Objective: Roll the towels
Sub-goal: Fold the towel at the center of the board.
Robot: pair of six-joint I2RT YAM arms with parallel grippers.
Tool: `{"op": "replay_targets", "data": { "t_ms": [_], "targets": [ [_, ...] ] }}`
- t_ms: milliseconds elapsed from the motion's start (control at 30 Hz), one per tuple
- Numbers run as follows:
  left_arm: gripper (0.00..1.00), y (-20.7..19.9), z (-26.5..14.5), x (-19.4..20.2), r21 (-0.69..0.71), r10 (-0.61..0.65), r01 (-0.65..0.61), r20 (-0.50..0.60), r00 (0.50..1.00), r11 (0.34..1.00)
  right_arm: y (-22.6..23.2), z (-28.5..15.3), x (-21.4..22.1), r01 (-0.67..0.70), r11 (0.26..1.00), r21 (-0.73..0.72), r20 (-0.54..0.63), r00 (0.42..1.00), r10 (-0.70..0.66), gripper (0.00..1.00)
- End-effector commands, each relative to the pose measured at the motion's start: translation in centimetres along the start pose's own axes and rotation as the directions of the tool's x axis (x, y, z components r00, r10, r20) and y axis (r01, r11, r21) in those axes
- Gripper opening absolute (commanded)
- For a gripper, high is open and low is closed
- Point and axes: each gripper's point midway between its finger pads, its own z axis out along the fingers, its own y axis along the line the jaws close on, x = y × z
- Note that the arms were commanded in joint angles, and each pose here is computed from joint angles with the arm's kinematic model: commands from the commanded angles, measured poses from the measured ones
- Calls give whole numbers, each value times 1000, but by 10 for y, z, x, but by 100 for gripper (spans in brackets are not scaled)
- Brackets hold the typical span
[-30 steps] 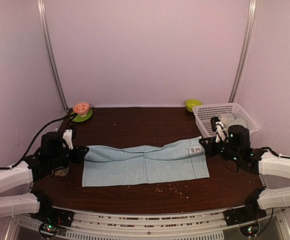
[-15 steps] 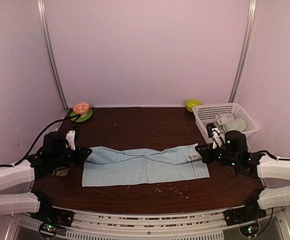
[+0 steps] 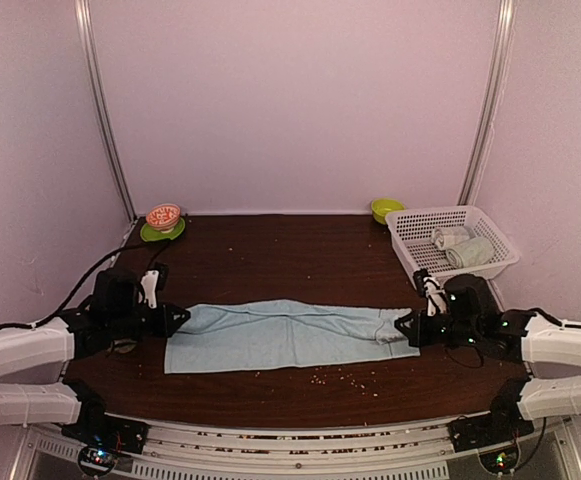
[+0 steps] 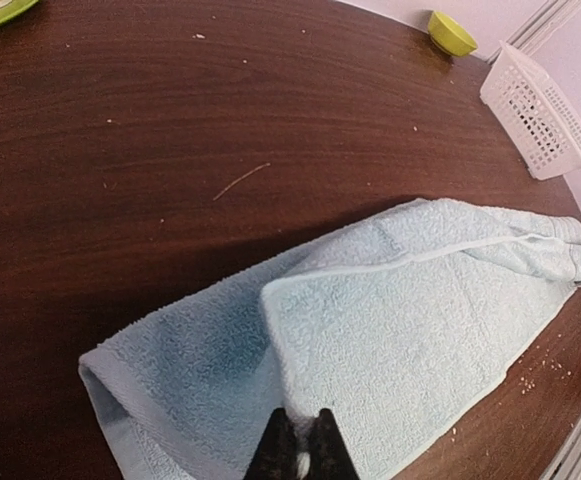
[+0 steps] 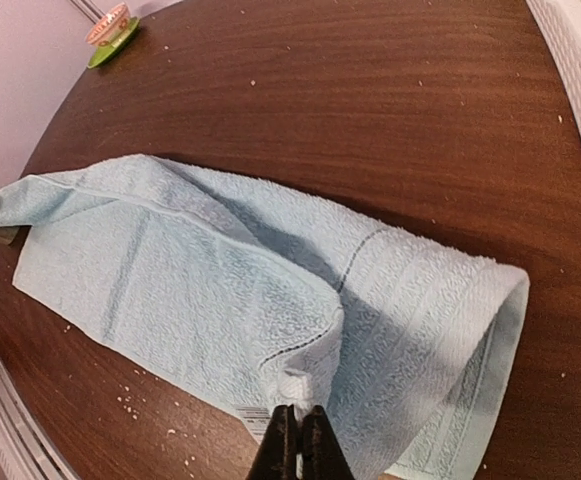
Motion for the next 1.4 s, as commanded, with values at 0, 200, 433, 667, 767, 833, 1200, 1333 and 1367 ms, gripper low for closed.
{"op": "replay_targets", "data": {
  "t_ms": [0,200,433,667,767,833,1200,1333,1367],
  "targets": [
    [0,0,-7,2,1,-15,15,-5,1000,1000,-16,-8,20,-24,996,89,-89,996,32,0],
    [5,0,-12,4,-11,-26,26,-18,1000,1000,-3,-22,21,-67,997,37,-117,991,71,35],
    [42,-10,-14,-5,-6,-49,49,-47,998,999,1,-38,-6,-173,983,59,-30,984,175,53],
    [49,-14,-20,-8,-72,-151,145,-86,985,987,-14,-29,4,-283,951,127,-31,957,289,53],
    [49,-17,-22,-4,-100,-197,186,-112,974,977,-16,-26,16,-355,925,137,-56,929,365,53],
    [49,-18,-24,-1,-129,-226,209,-127,966,969,-19,-29,20,-393,908,148,-50,914,403,53],
    [55,-31,-26,43,-256,-421,368,-197,886,894,-32,-46,16,-473,869,146,58,881,470,54],
    [53,-7,-24,59,-362,-470,391,-163,868,846,-30,-47,17,-459,876,148,45,888,458,53],
    [53,-2,-24,62,-381,-477,394,-152,866,836,-30,-47,17,-456,877,150,43,890,455,53]
  ]
}}
